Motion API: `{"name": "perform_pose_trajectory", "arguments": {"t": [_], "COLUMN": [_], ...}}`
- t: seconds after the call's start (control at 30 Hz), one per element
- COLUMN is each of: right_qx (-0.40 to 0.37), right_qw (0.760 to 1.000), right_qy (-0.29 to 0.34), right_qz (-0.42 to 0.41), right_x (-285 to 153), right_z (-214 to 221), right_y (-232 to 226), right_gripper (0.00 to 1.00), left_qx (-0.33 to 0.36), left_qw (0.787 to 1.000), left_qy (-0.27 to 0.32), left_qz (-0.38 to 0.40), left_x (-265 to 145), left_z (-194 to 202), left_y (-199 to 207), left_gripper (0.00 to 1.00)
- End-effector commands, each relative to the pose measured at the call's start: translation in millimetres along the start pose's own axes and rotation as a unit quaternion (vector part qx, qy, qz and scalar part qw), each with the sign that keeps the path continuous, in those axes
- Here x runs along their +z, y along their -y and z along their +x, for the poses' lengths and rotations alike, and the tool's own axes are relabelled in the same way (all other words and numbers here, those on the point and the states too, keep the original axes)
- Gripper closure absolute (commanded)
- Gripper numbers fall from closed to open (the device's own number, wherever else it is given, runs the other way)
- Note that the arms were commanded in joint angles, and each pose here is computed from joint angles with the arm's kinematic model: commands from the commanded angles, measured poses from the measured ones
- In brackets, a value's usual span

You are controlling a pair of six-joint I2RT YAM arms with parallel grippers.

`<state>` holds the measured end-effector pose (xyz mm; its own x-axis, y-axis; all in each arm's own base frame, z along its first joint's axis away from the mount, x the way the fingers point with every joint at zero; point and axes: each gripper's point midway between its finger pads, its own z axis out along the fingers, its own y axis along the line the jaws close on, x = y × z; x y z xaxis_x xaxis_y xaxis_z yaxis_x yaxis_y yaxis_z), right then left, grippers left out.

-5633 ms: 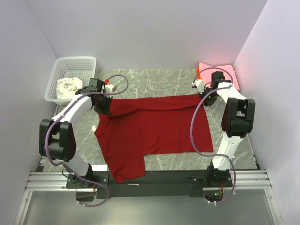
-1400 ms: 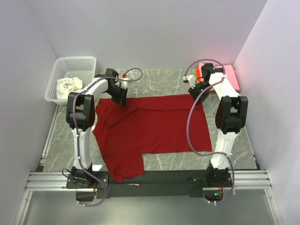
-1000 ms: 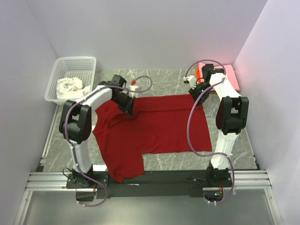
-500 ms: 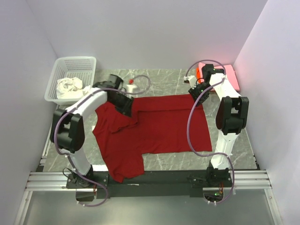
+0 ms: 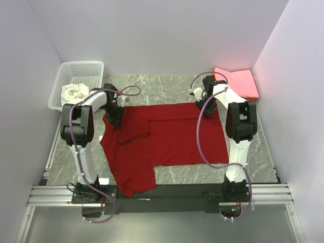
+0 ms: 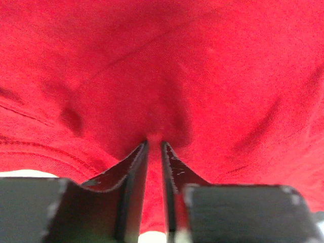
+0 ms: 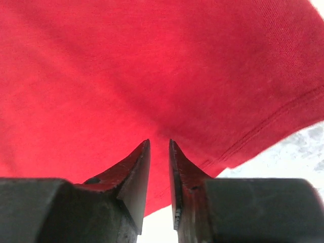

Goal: Fold and stack the t-shirts
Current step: Fold the tshirt

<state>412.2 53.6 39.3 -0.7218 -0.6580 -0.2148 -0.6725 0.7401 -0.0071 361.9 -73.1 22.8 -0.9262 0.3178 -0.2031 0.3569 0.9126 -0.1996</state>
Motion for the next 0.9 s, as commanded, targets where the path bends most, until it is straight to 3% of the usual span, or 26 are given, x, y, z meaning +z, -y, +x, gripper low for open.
{"name": "perform_pose_trajectory", "arguments": {"t": [0.0, 0.27, 0.4, 0.47, 0.5, 0.57, 0.6, 0.63, 0.77, 0.87], "right_qx": [0.023, 0.036, 0.037, 0.023, 0.015, -0.003, -0.015, -0.025, -0.049, -0.062], "right_qw": [0.998, 0.996, 0.995, 0.996, 0.994, 0.995, 0.992, 0.993, 0.992, 0.991], "right_qy": [-0.021, -0.015, 0.042, 0.064, 0.089, 0.099, 0.123, 0.111, 0.115, 0.114], "right_qz": [0.049, 0.075, 0.085, 0.059, 0.062, 0.031, 0.039, 0.021, 0.005, 0.018], "right_x": [13.2, 25.3, -15.4, -33.6, -60.4, -73.3, -100.5, -99.5, -119.5, -128.6], "right_z": [1.9, -22.4, -41.7, -42.8, -46.4, -36.0, -34.8, -20.0, 17.2, 52.7], "right_y": [26.5, 52.6, 59.1, 45.2, 39.7, 16.5, 8.4, -5.8, -41.4, -62.9], "right_gripper": [0.72, 0.75, 0.73, 0.66, 0.63, 0.52, 0.44, 0.38, 0.37, 0.36], "left_qx": [-0.018, -0.027, 0.005, 0.044, 0.051, 0.105, 0.12, 0.131, 0.239, 0.287], "left_qw": [0.999, 0.999, 0.998, 0.993, 0.991, 0.979, 0.973, 0.971, 0.951, 0.943], "left_qy": [0.001, 0.018, 0.06, 0.1, 0.103, 0.156, 0.173, 0.177, 0.164, 0.125], "left_qz": [-0.039, -0.042, 0.017, 0.042, 0.071, 0.079, 0.089, 0.092, 0.11, 0.116], "left_x": [2.4, 17.3, -13.2, -47.9, -51.3, -95.6, -114.1, -120.3, -133.6, -123.6], "left_z": [-18.1, -67.2, -87.5, -90.1, -78.6, -75.0, -60.7, -50.6, 17.5, 79.1], "left_y": [-25.9, -62.3, -40.3, -20.5, -6.7, 13.1, 27.5, 33.3, 59.0, 68.3], "left_gripper": [0.77, 0.78, 0.69, 0.61, 0.57, 0.49, 0.46, 0.44, 0.29, 0.26]}}
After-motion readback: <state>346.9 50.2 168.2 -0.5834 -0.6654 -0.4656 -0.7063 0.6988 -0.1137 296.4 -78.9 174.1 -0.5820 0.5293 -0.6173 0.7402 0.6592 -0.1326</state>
